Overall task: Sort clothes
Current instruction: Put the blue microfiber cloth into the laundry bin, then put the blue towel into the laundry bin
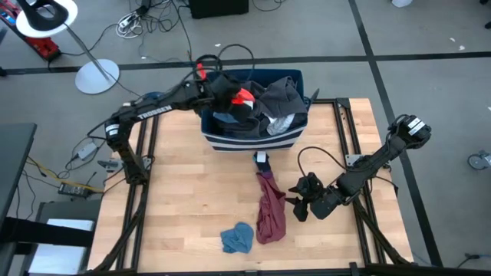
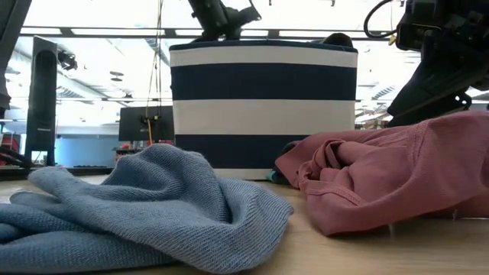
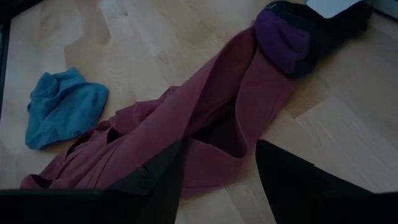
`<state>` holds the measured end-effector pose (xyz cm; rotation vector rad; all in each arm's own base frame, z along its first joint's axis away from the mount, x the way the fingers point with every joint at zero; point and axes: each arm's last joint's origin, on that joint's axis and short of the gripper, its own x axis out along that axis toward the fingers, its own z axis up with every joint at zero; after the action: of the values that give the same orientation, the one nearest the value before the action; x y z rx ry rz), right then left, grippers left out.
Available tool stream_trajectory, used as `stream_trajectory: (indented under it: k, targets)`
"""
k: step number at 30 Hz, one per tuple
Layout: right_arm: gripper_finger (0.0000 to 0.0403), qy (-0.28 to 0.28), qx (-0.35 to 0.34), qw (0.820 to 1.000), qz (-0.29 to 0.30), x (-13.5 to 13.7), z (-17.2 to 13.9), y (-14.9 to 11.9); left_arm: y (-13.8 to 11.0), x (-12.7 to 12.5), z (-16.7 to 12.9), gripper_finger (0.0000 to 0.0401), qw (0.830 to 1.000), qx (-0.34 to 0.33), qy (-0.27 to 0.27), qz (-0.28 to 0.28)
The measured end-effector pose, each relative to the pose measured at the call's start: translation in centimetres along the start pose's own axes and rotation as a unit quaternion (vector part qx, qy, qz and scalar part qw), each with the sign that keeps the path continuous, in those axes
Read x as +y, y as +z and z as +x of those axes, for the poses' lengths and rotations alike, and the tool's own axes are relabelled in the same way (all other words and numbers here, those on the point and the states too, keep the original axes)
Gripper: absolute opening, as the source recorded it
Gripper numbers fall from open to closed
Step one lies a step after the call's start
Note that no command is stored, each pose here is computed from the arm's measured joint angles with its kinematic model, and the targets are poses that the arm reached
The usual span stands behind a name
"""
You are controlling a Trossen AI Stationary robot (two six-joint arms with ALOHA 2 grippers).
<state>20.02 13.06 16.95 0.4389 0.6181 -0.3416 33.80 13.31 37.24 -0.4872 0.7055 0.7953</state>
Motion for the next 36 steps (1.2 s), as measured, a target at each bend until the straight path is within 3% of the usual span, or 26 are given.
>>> stream_trajectory:
  k: [6, 13, 18, 26, 32, 36]
  targets:
    - [0.0199, -0.001, 0.001, 1.000, -0.001, 0.0, 0.0, 0.0, 0.2, 0.0, -0.3, 0.0150, 1.000, 0.002, -0.011, -0.001]
    - [0.0199, -0.002, 0.001, 1.000, -0.001, 0.0, 0.0, 0.0, 1.9, -1.2, -4.6, 0.0152, 0.997, -0.030, -0.064, 0.012]
    - [0.0199, -0.002, 0.001, 1.000, -0.001, 0.0, 0.0, 0.0, 1.2, -3.4, -7.7, 0.0152, 0.995, -0.039, -0.084, 0.040]
    - [0.0199, -0.002, 0.002, 1.000, -0.001, 0.0, 0.0, 0.0, -4.5, -8.6, -11.4, 0.0152, 0.989, 0.006, -0.104, 0.103]
    - [0.0199, -0.002, 0.002, 1.000, -0.001, 0.0, 0.0, 0.0, -9.3, -11.9, -14.5, 0.0152, 0.988, 0.026, -0.131, 0.082]
    - [0.0199, -0.002, 0.002, 1.000, 0.002, 0.0, 0.0, 0.0, -13.8, -14.2, -15.4, 0.0152, 0.987, 0.051, -0.140, 0.065]
